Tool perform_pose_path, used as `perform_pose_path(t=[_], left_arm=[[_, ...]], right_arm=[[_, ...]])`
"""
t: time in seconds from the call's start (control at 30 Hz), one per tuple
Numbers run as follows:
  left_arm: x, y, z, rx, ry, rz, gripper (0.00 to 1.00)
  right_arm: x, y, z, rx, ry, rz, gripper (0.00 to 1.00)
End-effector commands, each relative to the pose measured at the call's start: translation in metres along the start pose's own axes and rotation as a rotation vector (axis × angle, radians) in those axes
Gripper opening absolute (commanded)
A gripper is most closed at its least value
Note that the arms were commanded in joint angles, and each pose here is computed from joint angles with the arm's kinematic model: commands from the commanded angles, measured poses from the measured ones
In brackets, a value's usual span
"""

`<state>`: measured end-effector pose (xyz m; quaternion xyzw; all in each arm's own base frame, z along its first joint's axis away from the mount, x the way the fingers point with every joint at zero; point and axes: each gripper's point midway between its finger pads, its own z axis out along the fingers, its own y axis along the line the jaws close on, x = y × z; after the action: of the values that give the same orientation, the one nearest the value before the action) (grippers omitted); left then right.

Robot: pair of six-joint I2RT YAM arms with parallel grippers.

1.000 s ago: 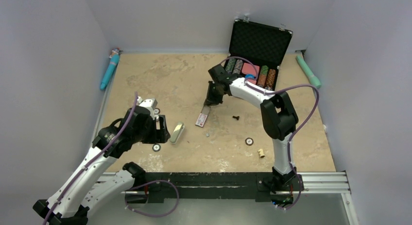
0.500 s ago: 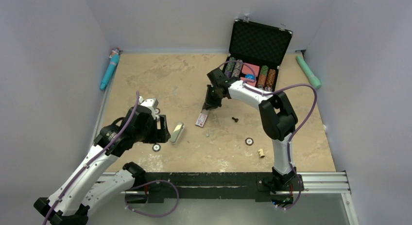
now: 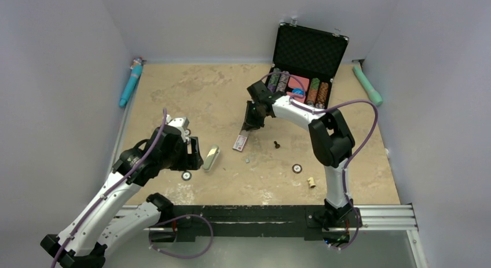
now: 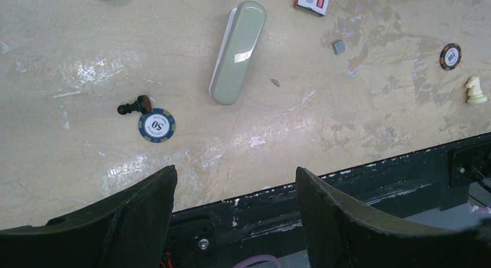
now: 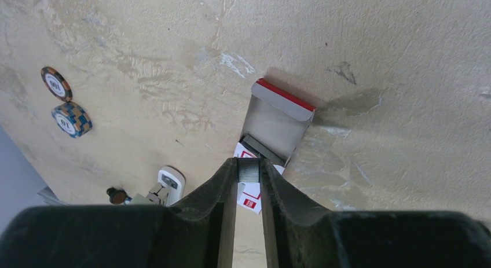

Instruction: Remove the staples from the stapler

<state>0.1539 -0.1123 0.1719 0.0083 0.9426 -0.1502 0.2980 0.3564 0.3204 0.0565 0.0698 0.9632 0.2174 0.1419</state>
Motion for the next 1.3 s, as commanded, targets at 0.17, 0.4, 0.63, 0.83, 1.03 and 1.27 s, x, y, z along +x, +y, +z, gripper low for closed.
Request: perform_pose_path(t=[0.17,0.4,0.63,0.83,1.03,1.27], left_arm=[[-0.003,-0.001,0.002,0.001,-0.018,0.007,0.78],[-0.004,-0.001,0.002,0.001,-0.018,0.007,0.78],[-0.003,-0.001,0.002,0.001,-0.018,0.007,0.78],[-0.004,-0.001,0.001,0.002,-0.019,0.009,0.78],[-0.004,0.000,0.002,-0.005,-0.019,0.007,0.78],[-0.003,0.000,0.003,-0.007,-0.010,0.009,0.78]], right_arm=[[-0.007,0.010,-0.004,-0.025,-0.025,-0.021,0.36],[-0.009,0.013,-0.007,-0.033,-0.030,-0.023,0.39],[-0.010,0.024,-0.026,-0.064,-0.038,-0.047,0.37],[0.004,0.016,-0.045,-0.065,-0.014,-0.137,0.33],[0.027,-0.008,-0.060,0.005,-0.019,-0.208,0.30],[0.051,-0.024,-0.068,0.179,-0.046,-0.283,0.31]])
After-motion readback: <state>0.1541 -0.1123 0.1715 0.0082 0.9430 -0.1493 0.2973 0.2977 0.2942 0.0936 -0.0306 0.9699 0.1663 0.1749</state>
